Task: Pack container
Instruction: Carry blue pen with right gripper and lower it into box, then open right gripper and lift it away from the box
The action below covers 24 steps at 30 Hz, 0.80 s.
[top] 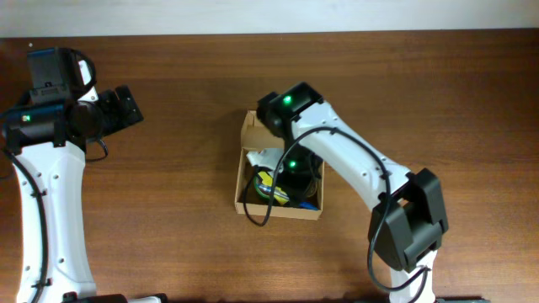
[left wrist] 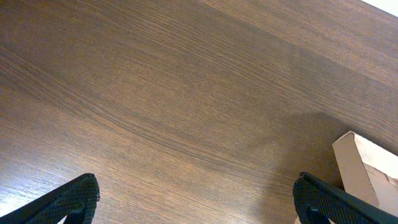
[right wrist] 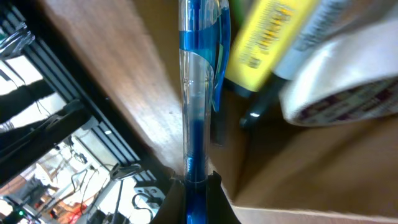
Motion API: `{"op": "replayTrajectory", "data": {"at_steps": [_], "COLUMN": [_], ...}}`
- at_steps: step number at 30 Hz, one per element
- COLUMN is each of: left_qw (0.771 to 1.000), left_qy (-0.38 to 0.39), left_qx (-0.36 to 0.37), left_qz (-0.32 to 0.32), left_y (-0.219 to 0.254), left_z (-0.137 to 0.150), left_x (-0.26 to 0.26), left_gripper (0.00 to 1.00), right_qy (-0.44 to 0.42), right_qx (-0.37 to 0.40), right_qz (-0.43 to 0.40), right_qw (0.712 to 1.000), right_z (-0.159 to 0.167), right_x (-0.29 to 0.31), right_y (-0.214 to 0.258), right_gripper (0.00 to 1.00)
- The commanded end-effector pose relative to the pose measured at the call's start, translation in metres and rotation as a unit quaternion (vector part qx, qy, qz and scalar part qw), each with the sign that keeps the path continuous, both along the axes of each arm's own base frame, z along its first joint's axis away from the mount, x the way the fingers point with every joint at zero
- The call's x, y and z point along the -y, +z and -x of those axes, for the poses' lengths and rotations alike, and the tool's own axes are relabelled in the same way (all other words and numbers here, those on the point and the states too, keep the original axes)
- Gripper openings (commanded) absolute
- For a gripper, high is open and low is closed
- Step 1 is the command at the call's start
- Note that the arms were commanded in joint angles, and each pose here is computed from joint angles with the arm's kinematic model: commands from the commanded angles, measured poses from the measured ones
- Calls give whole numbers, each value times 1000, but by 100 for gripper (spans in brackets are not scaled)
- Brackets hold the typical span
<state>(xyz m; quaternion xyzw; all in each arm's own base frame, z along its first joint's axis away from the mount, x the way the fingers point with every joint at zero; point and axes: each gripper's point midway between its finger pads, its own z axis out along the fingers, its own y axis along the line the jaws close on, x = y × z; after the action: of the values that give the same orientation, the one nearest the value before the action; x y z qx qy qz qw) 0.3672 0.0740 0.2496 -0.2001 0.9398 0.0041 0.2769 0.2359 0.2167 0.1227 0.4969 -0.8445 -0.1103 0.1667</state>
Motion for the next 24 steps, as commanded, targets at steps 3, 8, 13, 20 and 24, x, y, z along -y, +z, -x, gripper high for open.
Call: {"op": "replayTrajectory", "data": {"at_steps": [3,8,13,20,24], "left_qw": [1000,1000,1000,1000,1000], "left_qy": [-4,-4,-4,-4,-4], "left_qx": [-2,-2,-2,-2,-2], "left_qz": [-6,-5,-5,-5,-5], "left_y": [-1,-1,-1,-1,-1], "left_z": [0,-1,-1,-1,0], "left_x": [-2,-2,-2,-2,-2], "left_gripper": [99,99,99,99,99], "right_qy": [-31,-35,-21,23,37], "right_qx": [11,21,21,21,23], "right_qz": [-22,-43,-49,-59,-61], "right_qw": [999,998,998,998,997], "right_z": [-20,-29,-24,-7,-1], "right_x": [15,12,3,-21,-29], "right_y": [0,-2,-2,-3,-3], "right_gripper": [4,4,4,12,37]}}
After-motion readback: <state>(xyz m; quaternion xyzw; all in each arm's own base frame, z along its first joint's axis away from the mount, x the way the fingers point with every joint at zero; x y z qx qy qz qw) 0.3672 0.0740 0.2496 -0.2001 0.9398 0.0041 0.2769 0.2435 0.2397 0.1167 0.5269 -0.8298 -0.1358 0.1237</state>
